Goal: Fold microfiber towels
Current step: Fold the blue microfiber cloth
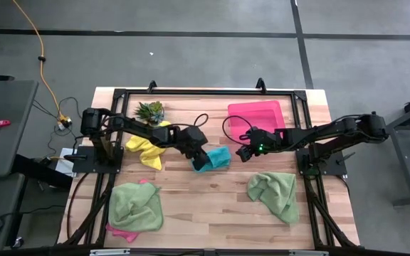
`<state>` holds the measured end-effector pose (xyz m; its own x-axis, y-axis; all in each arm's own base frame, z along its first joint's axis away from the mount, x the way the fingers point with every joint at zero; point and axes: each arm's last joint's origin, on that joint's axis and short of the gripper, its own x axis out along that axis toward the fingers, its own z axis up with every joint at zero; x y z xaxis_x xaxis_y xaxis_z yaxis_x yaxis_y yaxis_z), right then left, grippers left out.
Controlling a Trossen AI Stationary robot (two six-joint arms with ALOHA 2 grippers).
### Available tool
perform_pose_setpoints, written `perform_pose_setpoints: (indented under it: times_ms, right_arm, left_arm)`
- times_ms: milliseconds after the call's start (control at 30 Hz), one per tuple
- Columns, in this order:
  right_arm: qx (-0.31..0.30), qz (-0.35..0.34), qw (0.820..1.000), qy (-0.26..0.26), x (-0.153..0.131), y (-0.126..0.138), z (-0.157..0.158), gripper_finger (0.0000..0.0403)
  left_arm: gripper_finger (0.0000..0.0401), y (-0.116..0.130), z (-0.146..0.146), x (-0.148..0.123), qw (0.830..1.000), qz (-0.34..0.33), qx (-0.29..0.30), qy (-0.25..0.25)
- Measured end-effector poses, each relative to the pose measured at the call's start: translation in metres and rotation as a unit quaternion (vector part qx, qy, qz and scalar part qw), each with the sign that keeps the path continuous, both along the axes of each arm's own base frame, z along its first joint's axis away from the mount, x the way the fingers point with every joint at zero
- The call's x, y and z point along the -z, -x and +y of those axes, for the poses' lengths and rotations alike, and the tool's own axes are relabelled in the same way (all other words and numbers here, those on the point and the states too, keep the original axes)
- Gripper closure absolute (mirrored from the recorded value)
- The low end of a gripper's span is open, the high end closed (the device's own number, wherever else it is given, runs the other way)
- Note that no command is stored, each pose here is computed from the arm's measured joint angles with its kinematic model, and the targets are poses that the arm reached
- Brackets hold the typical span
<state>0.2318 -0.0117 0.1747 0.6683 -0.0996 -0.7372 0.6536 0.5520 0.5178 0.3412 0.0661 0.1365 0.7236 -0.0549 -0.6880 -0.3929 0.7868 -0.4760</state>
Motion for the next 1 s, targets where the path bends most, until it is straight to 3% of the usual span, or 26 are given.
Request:
perform_pose_setpoints:
  times_ms: [133,400,1000]
  right_arm:
    - [0.001,0.000,1.000,0.001,0.000,0.000,0.000,0.0162]
    - [0.008,0.000,1.000,0.010,0.000,0.000,-0.001,0.0162]
    - [0.006,0.001,1.000,0.012,0.000,0.000,-0.001,0.0162]
  left_arm:
    - [0.0240,-0.002,-0.010,0.000,0.999,0.005,0.004,-0.046]
    - [0.0240,-0.004,-0.024,0.000,0.996,0.009,-0.002,-0.088]
    - [0.0240,-0.014,-0.023,-0.003,0.992,-0.042,-0.033,-0.115]
